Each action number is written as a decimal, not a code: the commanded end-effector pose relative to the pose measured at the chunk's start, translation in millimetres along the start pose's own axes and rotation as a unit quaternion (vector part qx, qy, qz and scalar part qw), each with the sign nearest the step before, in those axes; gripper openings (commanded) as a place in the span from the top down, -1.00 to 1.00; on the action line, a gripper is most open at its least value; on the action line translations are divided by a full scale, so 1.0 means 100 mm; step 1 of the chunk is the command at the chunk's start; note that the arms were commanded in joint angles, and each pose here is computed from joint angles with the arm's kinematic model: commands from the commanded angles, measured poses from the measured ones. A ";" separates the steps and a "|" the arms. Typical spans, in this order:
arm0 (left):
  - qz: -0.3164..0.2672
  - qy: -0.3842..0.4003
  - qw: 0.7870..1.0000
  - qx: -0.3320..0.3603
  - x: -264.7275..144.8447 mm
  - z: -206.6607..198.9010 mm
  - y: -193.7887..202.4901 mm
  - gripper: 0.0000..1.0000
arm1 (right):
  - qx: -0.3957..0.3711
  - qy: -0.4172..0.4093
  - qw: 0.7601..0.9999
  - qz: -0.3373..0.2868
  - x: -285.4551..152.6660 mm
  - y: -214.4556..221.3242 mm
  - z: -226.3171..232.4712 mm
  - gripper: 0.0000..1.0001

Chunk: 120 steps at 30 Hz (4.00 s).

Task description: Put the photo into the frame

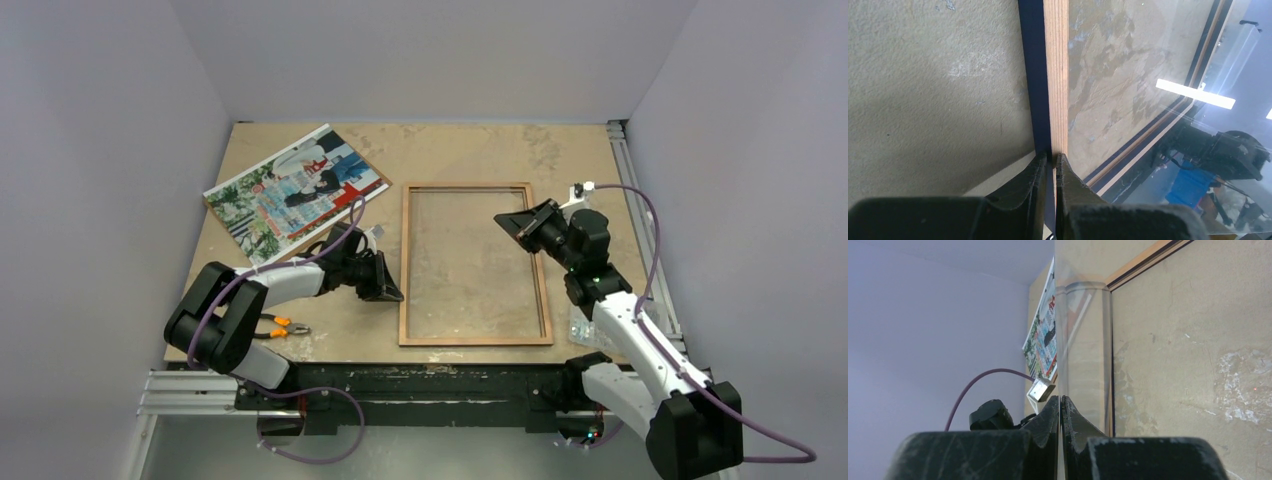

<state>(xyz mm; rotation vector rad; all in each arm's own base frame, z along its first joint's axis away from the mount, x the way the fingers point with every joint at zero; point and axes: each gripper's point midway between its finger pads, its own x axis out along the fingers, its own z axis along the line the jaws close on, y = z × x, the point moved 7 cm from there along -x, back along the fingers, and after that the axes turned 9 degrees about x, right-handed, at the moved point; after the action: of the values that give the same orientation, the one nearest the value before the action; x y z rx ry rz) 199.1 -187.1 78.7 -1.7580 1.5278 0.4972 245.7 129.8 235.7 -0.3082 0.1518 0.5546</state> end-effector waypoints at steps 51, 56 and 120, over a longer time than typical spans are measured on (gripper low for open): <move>0.043 -0.060 0.997 -0.021 0.08 0.29 0.28 0.97 | -0.059 -0.062 0.996 0.003 -0.07 -0.05 0.32 1.00; 0.042 -0.059 0.997 -0.021 0.08 0.29 0.28 0.97 | -0.060 -0.055 0.997 -0.005 -0.06 -0.07 0.31 1.00; 0.045 -0.062 0.997 -0.022 0.08 0.31 0.32 0.99 | -0.037 -0.046 0.998 0.020 0.18 -0.09 0.25 1.00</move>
<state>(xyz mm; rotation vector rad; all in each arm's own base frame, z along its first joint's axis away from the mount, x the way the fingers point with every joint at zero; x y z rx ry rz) 198.2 -186.8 76.4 -1.7715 1.5420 0.4714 264.2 136.9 242.7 -0.3340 0.1225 0.5984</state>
